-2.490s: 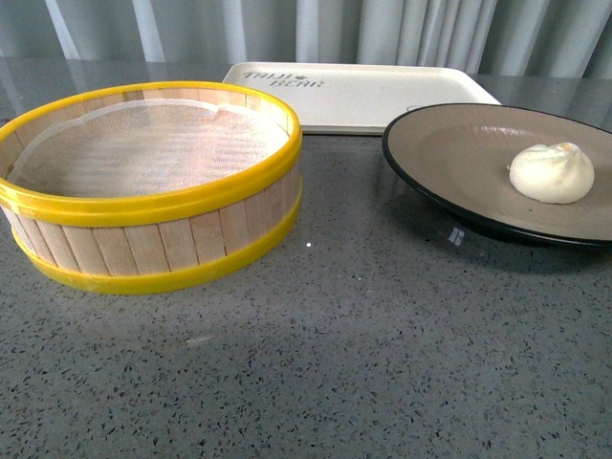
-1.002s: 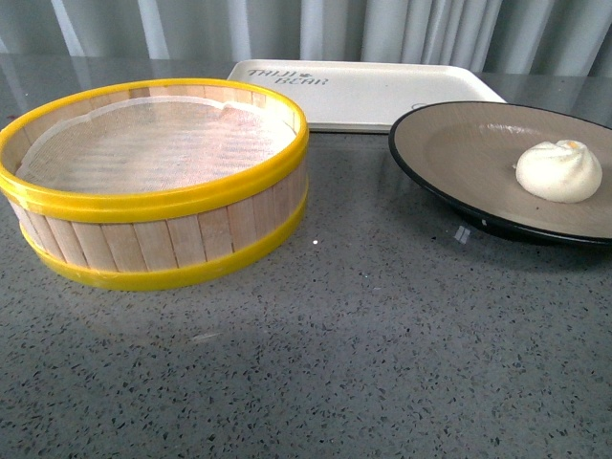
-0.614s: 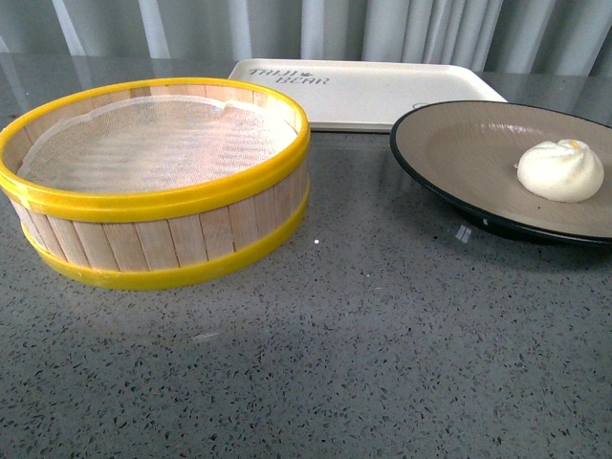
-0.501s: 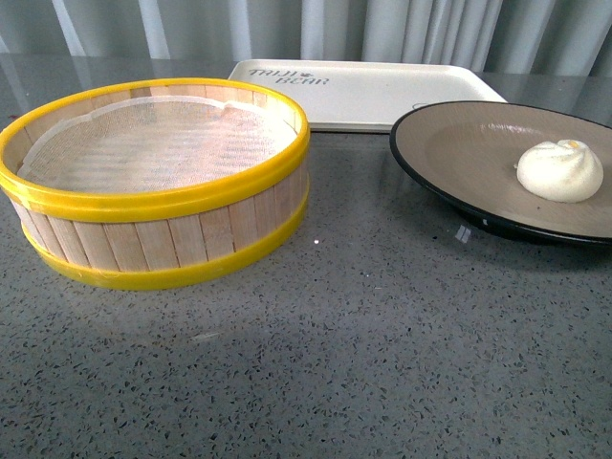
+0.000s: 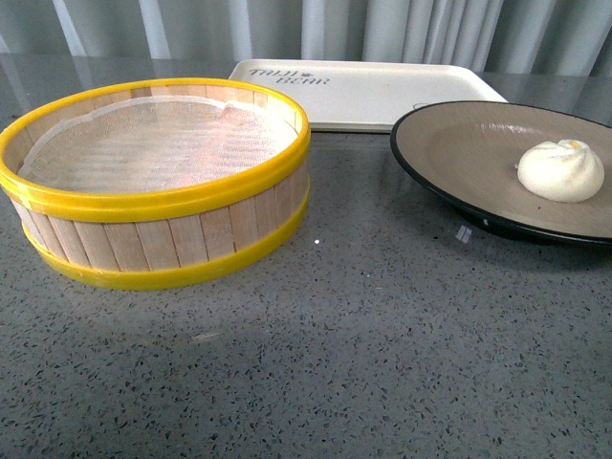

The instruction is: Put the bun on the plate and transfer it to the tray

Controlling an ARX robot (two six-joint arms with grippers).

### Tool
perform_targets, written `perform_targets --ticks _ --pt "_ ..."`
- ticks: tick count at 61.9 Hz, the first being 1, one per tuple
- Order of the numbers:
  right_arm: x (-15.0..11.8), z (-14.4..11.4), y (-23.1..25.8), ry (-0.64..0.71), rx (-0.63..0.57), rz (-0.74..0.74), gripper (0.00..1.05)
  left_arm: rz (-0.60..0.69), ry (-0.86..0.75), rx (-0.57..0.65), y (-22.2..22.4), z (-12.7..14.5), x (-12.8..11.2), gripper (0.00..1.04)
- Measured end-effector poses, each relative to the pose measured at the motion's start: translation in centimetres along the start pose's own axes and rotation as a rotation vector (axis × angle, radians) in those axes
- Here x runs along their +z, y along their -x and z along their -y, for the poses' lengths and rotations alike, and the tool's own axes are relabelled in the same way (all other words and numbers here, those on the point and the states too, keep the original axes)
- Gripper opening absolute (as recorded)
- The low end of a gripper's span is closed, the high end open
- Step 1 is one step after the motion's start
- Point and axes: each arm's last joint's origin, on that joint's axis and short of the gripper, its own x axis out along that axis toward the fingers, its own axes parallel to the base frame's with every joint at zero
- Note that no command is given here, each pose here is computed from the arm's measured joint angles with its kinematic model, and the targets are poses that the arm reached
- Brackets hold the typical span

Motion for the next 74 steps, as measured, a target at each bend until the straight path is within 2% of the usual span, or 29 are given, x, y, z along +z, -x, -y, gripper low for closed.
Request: perform_targets --ticks 10,17,22,26,31,43,61,74 --pt "4.1 2.1 -2.1 -0.051 -0.047 0.112 0.96 0.000 0.000 0.000 0.0 0.0 0.0 0.98" --pt "4.9 3.2 -4.9 -0.217 -0.006 0.021 0.96 0.000 0.000 0.000 0.0 0.0 0.0 0.98" --pt "4.7 3.4 -7.0 -0.377 0.055 -0.091 0.96 0.000 0.000 0.000 0.0 0.0 0.0 0.98" --pt "4.5 3.0 -9.1 -0.601 0.118 -0.198 0.96 0.000 0.000 0.000 0.0 0.0 0.0 0.98" --pt "4.4 2.2 -10.8 -0.812 0.165 -0.292 0.96 0.000 0.000 0.000 0.0 0.0 0.0 0.98" --pt "2.9 0.0 -12.7 -1.127 0.215 -0.504 0.96 0.000 0.000 0.000 0.0 0.0 0.0 0.98" --pt "2.3 -0.6 -12.7 -1.321 0.245 -0.575 0.96 0.000 0.000 0.000 0.0 0.0 0.0 0.98" --pt "1.5 -1.5 -13.1 -1.379 0.265 -0.604 0.96 0.000 0.000 0.000 0.0 0.0 0.0 0.98"
